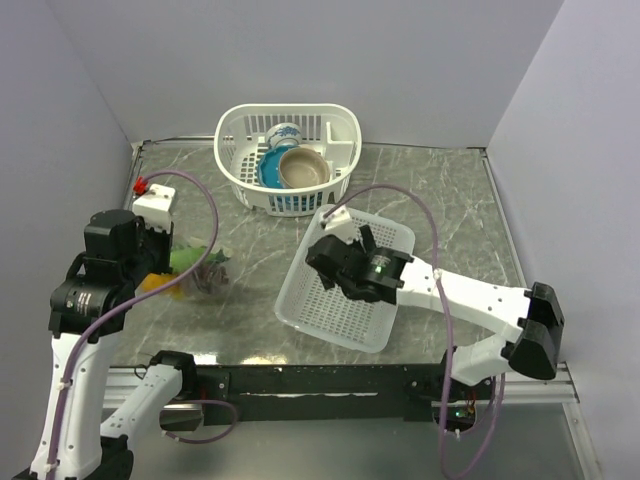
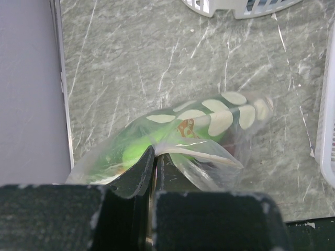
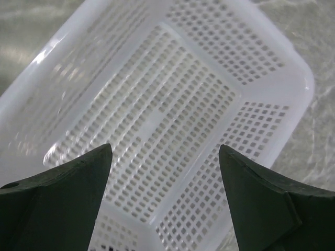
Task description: Open the zip-top bag and remove the fake food
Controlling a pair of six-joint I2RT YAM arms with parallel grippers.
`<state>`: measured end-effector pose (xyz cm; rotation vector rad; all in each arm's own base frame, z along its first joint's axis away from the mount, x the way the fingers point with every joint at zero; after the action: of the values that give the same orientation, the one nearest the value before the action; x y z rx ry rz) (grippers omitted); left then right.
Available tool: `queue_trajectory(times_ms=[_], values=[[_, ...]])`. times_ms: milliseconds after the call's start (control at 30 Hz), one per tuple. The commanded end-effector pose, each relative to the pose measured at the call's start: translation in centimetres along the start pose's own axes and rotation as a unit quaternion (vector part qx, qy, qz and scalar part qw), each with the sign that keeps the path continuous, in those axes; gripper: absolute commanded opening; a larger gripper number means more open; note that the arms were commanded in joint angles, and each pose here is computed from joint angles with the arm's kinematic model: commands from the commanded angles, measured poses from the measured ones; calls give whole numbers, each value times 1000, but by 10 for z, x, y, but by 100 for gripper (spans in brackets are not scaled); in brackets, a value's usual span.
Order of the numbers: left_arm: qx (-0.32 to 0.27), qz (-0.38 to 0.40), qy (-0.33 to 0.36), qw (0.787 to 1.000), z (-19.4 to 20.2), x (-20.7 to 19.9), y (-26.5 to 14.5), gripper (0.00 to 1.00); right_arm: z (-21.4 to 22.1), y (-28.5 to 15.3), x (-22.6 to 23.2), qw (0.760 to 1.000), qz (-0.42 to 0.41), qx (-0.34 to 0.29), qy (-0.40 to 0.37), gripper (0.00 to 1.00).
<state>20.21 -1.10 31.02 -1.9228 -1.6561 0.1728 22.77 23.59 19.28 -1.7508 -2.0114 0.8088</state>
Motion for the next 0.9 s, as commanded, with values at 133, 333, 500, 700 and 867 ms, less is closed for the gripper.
queue_trajectory(times_ms=[133,333,500,700,867], values=[[-35,-2,4,999,-12,1,-1,1,27,-72,40,969,-194,-22,-152,94],[-41,-5,3,999,-13,2,-3,1,51,-72,39,959,-169,19,-228,95],[-41,0,-1,999,-15,1,-4,1,67,-64,45,953,-168,35,-249,95],[-39,-3,2,999,-14,2,-3,1,89,-79,75,927,-252,58,-271,94],[-35,-6,3,999,-11,2,-1,1,107,-97,96,900,-314,81,-292,93]])
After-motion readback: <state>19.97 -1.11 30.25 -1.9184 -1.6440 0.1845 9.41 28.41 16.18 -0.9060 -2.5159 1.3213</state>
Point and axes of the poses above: each gripper's point midway between its finger pads, its own y axis out along the fingers, its own x axis along the line the jaws close on, z = x × y, the point moved 1 cm from there along -y, back along the fingers, and after that the axes turned 8 degrees about y, right-handed, at the moved point
